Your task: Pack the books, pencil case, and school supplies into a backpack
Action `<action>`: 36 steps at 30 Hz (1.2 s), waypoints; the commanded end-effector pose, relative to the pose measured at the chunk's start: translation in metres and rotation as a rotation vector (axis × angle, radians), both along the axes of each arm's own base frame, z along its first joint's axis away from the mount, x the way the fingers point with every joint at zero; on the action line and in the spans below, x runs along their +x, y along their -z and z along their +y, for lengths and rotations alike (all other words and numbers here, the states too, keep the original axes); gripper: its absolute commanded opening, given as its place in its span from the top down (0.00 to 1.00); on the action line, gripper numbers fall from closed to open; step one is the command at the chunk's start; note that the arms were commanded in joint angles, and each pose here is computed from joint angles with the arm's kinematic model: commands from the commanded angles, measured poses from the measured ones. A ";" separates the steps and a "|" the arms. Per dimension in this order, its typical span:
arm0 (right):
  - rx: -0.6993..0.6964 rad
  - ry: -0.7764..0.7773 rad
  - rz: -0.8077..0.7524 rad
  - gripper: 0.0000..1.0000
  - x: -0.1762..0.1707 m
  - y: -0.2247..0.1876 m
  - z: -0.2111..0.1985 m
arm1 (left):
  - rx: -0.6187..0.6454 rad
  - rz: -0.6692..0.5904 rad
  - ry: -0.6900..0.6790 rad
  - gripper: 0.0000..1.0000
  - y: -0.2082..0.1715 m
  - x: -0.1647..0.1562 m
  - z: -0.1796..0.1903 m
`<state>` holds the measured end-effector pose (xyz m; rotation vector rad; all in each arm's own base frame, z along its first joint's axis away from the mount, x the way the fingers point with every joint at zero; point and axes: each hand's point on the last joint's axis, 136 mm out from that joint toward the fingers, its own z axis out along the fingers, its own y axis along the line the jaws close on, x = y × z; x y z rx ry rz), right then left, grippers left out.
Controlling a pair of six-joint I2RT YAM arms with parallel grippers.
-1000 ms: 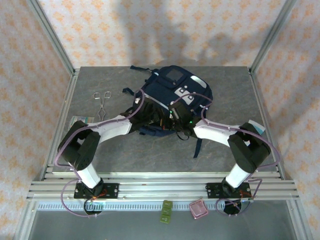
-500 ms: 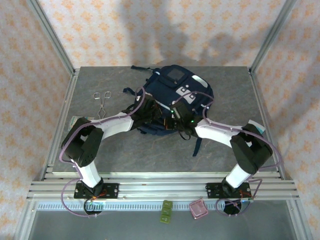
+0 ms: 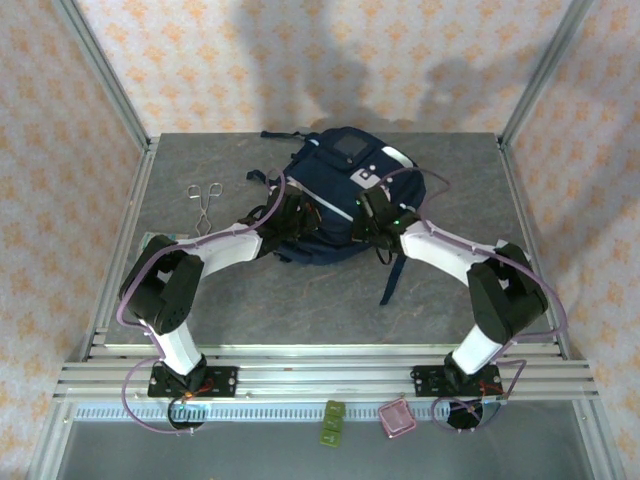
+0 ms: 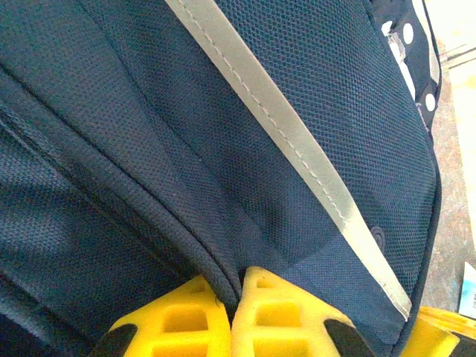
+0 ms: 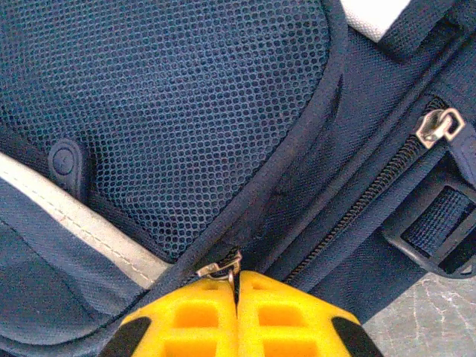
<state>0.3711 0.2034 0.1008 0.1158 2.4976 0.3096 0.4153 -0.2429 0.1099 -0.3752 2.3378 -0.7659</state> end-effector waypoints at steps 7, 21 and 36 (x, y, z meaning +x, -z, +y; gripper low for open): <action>-0.009 0.171 -0.166 0.57 0.025 -0.052 -0.041 | 0.112 -0.057 -0.051 0.70 -0.029 -0.001 0.035; 0.059 0.243 -0.396 0.16 0.032 -0.132 -0.083 | 0.298 -0.271 -0.225 0.13 -0.121 -0.018 0.112; -0.454 0.921 -0.536 0.00 -0.010 -0.131 -0.253 | 0.682 -0.467 -0.516 0.00 -0.143 -0.058 0.228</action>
